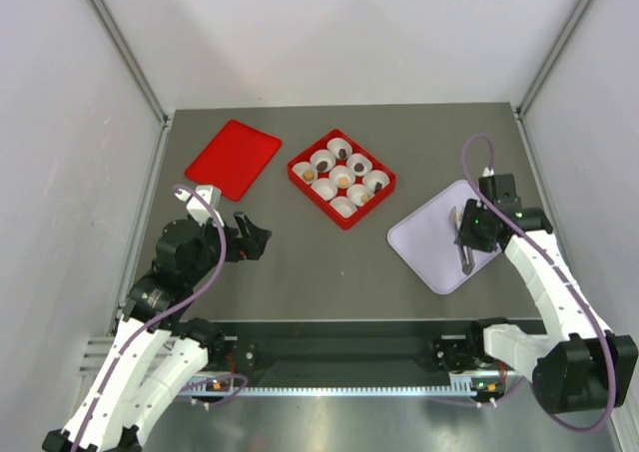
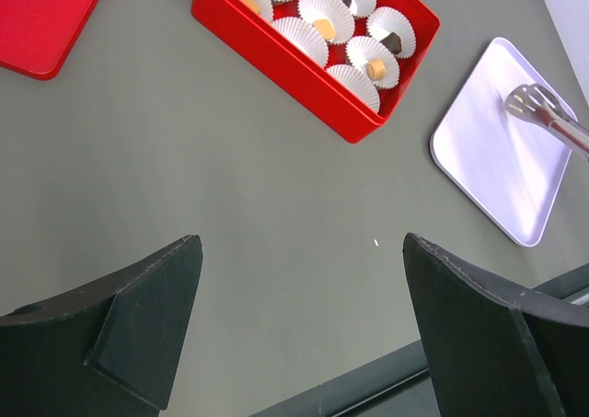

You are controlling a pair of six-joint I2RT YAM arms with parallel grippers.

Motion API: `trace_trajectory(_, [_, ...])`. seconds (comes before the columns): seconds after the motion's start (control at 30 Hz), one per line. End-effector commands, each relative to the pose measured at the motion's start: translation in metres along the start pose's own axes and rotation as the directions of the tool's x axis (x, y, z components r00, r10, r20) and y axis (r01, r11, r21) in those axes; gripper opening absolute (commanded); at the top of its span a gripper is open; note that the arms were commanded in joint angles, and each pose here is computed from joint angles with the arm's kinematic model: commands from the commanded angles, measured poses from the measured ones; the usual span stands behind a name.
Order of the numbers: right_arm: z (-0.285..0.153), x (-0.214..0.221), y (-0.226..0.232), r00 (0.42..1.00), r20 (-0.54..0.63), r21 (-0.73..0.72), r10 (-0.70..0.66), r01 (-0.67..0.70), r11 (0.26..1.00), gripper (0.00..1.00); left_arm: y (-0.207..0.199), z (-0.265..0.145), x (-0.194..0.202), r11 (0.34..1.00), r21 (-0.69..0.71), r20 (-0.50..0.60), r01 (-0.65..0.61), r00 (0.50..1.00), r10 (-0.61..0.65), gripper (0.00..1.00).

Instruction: Pack the chocolate

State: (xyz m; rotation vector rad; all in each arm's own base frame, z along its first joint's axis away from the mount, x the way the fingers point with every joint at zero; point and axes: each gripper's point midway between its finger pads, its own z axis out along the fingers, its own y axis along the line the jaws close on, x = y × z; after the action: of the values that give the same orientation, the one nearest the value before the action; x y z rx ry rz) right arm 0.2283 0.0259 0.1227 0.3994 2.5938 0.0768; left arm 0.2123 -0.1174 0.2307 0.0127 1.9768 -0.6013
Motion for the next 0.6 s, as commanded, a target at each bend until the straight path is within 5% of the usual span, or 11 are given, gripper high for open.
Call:
trace_trajectory(0.0, [-0.021,-0.027,0.015,0.995,0.1,-0.06,-0.008,0.014,0.998,0.33,-0.004,0.001,-0.007,1.0,0.02,0.026,-0.007,1.0,0.007,0.95])
trace_trajectory(0.27, [-0.048,-0.048,0.051,0.987,0.161,-0.173,-0.015,0.043,0.984,0.33,-0.004,0.001,-0.006,1.0,0.017,0.024,-0.007,1.0,0.006,0.95])
trace_trajectory(0.57, [-0.07,-0.08,0.177,0.96,0.249,-0.329,-0.127,0.207,0.921,0.33,0.0,0.002,-0.007,1.0,-0.003,0.028,-0.007,1.0,0.008,0.95])
